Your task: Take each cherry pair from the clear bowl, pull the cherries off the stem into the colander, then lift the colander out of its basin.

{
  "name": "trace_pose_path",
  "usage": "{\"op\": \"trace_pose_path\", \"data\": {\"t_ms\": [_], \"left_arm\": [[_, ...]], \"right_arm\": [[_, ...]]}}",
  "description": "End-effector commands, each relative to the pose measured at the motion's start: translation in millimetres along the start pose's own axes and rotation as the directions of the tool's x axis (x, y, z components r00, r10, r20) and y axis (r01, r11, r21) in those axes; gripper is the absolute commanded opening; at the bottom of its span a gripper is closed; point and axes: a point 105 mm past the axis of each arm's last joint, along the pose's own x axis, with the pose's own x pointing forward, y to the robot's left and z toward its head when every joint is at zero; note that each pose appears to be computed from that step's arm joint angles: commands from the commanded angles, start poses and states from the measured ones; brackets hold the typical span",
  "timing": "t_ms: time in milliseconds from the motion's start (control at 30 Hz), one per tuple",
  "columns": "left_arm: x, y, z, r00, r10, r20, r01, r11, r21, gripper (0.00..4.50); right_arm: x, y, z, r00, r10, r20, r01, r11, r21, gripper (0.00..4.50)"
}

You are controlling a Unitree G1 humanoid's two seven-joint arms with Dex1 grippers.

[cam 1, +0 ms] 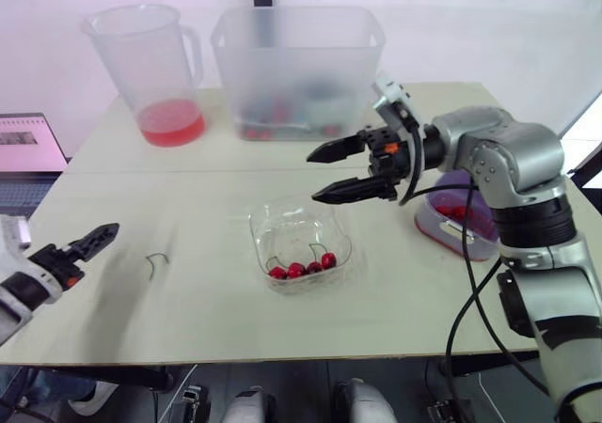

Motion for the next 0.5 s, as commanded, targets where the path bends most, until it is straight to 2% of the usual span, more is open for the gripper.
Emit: {"op": "trace_pose_path", "data": {"t_ms": [33,100,167,267,333,433,500], "left_arm": [[-1,-30,24,0.992,-0.118,0.051,0.112,0.987,0.115,4.48],[6,-74,21,0.954,-0.297,-0.028,0.296,0.932,0.209,4.48],[7,-103,14,0.907,-0.406,-0.113,0.421,0.866,0.271,4.48],[4,-156,4,0.769,-0.588,-0.25,0.637,0.678,0.367,4.48],[3,-176,1,0.696,-0.647,-0.312,0.715,0.586,0.381,4.48],[2,-188,-4,0.634,-0.671,-0.385,0.771,0.508,0.384,4.48],[-1,-193,-9,0.596,-0.673,-0.439,0.801,0.461,0.381,4.48]], "right_arm": [[-6,-1,7,0.999,-0.034,0.002,0.034,0.999,-0.039,4.5],[-14,-1,1,0.996,-0.07,-0.048,0.067,0.996,-0.052,4.5],[-19,0,-2,0.992,-0.093,-0.083,0.087,0.993,-0.076,4.5],[-22,1,-13,0.97,-0.163,-0.178,0.131,0.975,-0.178,4.5],[-21,-2,-18,0.949,-0.203,-0.241,0.153,0.965,-0.211,4.5],[-17,-9,-26,0.904,-0.246,-0.35,0.184,0.962,-0.201,4.5],[-7,-9,-34,0.869,-0.189,-0.457,0.137,0.98,-0.143,4.5]]}}
